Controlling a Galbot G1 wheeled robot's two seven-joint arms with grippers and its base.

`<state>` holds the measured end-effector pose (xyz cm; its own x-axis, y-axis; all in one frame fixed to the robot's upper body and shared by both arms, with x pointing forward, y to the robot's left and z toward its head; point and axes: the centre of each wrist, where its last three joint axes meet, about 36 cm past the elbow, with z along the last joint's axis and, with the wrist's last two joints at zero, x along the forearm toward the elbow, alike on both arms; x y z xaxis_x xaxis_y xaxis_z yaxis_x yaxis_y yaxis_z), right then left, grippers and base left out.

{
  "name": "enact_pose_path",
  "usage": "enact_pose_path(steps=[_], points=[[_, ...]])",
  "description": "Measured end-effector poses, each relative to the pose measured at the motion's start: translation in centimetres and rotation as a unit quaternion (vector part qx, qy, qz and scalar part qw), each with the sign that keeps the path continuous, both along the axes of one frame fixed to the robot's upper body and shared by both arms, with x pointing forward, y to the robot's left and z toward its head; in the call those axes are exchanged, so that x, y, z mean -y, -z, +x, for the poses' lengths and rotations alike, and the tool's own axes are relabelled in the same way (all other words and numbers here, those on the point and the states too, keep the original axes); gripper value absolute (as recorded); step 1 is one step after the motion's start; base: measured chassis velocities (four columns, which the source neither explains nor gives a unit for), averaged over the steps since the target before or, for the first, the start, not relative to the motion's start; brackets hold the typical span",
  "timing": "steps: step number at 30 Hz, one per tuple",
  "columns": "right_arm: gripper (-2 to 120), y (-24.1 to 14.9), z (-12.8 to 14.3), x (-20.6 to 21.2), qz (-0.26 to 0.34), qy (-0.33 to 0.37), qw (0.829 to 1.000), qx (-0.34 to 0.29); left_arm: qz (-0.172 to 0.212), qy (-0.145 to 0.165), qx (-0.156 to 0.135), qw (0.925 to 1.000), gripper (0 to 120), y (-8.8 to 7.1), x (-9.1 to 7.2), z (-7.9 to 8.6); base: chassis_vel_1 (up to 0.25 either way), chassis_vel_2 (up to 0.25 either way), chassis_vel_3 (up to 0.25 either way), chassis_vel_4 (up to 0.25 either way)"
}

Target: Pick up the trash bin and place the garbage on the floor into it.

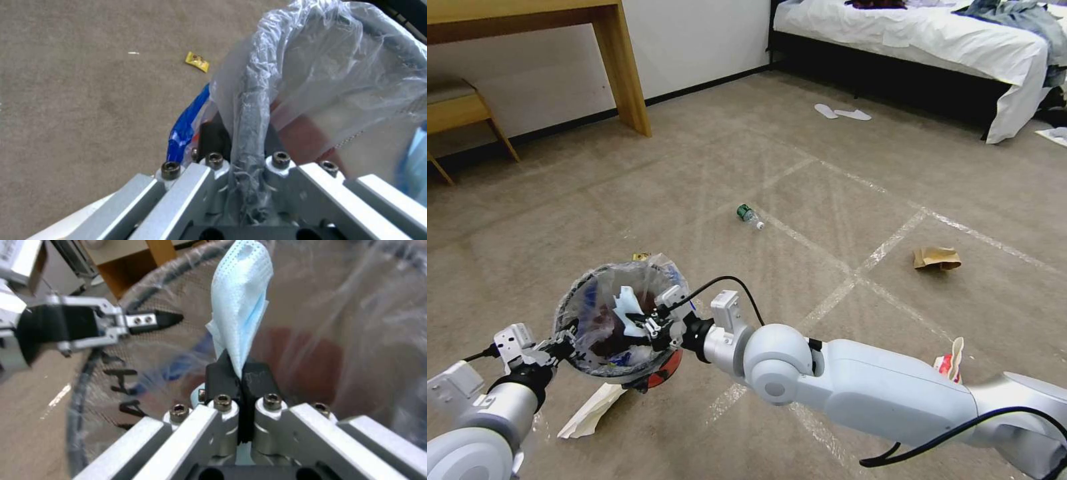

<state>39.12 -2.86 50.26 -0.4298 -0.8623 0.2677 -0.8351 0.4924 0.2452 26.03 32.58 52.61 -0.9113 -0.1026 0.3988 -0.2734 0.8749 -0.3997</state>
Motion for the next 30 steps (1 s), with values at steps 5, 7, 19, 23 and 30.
enact_pose_path(steps=[5,7,19,23,30], points=[[0,0.8,-0.3,0.2,-0.007,0.005,1.0,-0.004,0.001,-0.001,-0.001,1.0,2,0.0,0.0,-0.1,0.0,0.0,0.0,0.0],[0,1.1,-0.4,0.4,-0.011,0.007,1.0,-0.004,0.002,-0.002,-0.001,1.0,2,-0.1,0.0,-0.2,0.0,0.0,0.0,0.0],[36,0.9,-0.4,0.5,-0.015,0.001,1.0,-0.002,0.003,-0.004,0.0,1.0,2,-0.1,0.0,-0.4,0.0,0.0,0.0,0.0],[56,0.8,-0.5,0.4,-0.014,-0.003,1.0,-0.001,0.002,-0.002,0.0,1.0,2,-0.2,0.0,-0.4,0.0,0.0,0.0,0.0],[91,0.8,-0.5,0.4,-0.014,-0.004,1.0,-0.001,0.002,-0.003,0.0,1.0,2,-0.2,0.0,-0.5,0.0,0.0,0.0,0.0]])
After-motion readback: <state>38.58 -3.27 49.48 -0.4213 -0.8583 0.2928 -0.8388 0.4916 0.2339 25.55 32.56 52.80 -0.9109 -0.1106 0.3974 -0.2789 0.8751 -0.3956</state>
